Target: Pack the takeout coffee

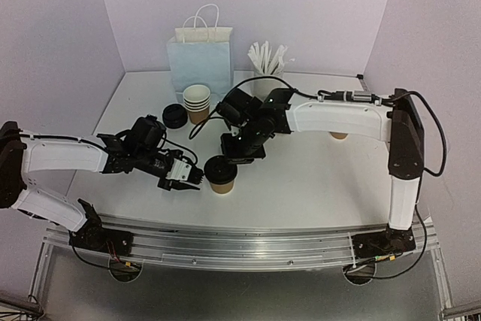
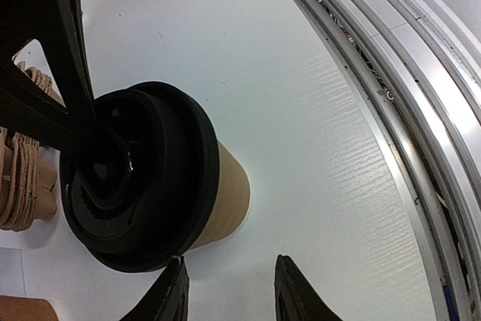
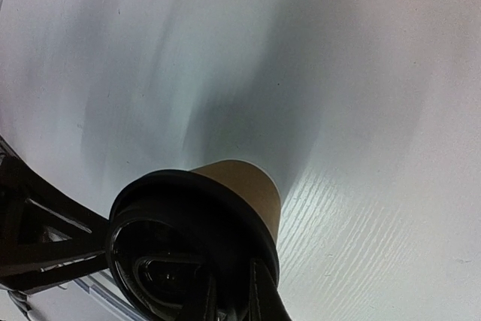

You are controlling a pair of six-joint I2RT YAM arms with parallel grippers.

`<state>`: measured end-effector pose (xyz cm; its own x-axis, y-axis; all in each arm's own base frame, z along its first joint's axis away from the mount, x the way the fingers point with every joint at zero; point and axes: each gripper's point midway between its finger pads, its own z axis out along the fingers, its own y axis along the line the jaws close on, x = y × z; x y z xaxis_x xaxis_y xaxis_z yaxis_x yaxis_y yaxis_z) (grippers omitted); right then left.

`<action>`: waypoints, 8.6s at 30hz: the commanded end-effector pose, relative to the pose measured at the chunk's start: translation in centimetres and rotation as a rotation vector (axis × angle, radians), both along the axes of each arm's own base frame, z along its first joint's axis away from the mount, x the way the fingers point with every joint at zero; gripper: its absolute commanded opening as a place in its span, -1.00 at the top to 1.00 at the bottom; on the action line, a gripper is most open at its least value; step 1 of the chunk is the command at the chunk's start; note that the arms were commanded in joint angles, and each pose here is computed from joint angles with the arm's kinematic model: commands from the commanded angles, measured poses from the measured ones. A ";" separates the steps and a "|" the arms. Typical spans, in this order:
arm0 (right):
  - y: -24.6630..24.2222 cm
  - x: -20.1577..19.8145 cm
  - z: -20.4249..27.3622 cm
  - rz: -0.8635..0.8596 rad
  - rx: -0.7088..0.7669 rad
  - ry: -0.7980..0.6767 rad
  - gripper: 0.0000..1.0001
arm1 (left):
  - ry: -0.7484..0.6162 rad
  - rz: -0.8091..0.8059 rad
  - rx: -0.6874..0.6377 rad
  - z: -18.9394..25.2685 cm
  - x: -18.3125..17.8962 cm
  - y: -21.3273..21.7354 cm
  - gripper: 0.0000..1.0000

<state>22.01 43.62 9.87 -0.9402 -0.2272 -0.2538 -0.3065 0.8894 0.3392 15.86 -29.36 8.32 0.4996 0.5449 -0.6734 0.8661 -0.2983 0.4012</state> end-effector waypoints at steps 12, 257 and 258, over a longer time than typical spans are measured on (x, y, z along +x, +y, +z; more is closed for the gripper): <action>-0.6 -1.7 -4.3 0.145 -0.164 -0.022 0.92 | -0.125 -0.035 -0.154 6.5 1.0 -1.7 0.26; 5.5 0.3 4.0 0.680 0.062 -0.229 -0.54 | 0.149 0.470 -0.013 5.6 2.2 6.0 -0.54; 5.7 0.3 4.2 0.685 0.081 -0.240 -0.57 | 0.154 0.475 -0.021 5.5 2.3 5.9 -0.57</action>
<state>22.89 47.97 11.00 -0.5818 -0.7255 -0.3676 -0.8127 0.5366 0.2272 18.24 -22.74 13.84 0.1353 0.7168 -0.6840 0.9439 0.1167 0.3090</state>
